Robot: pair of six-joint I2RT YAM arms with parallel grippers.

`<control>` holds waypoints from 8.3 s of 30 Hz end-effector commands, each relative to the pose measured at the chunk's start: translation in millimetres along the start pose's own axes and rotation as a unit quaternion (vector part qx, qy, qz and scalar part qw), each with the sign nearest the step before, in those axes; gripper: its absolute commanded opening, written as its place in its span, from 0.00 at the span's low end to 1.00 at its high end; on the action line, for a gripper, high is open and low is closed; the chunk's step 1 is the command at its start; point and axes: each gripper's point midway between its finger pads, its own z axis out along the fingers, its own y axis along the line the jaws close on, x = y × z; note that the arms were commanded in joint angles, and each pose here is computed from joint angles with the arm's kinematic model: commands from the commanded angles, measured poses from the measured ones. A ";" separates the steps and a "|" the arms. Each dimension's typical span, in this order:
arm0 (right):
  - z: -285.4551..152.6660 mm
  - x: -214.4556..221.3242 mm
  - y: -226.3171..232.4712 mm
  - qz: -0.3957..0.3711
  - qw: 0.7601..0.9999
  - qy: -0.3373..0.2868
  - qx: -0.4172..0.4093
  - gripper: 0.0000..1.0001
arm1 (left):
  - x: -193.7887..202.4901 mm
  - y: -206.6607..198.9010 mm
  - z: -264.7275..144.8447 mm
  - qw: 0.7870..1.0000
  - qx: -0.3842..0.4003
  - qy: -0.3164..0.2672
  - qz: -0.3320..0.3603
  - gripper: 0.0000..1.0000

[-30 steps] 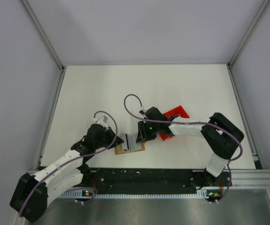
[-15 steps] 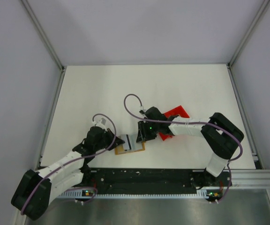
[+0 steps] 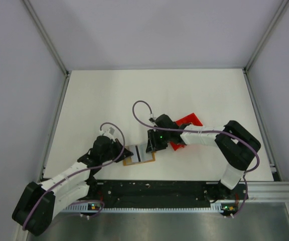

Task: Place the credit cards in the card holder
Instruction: Insert the credit card into the card holder, then close the card holder at the center of the board.

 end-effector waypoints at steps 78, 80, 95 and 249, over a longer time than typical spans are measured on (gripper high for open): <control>15.7 16.1 -20.3 0.015 0.998 0.038 0.045 0.40 | 25.0 19.4 27.4 0.998 -0.053 0.019 0.003 0.27; 16.0 16.2 -21.5 0.017 0.998 0.039 0.047 0.41 | 23.7 20.6 24.5 0.998 -0.060 0.017 0.006 0.37; 16.4 15.7 -19.0 0.015 0.998 0.041 0.044 0.41 | 12.5 1.7 22.6 0.999 -0.051 0.010 0.006 0.47; -18.8 4.2 -21.6 0.006 0.999 -0.016 -0.032 0.63 | -0.7 12.7 -8.3 0.992 -0.116 -0.017 0.036 0.97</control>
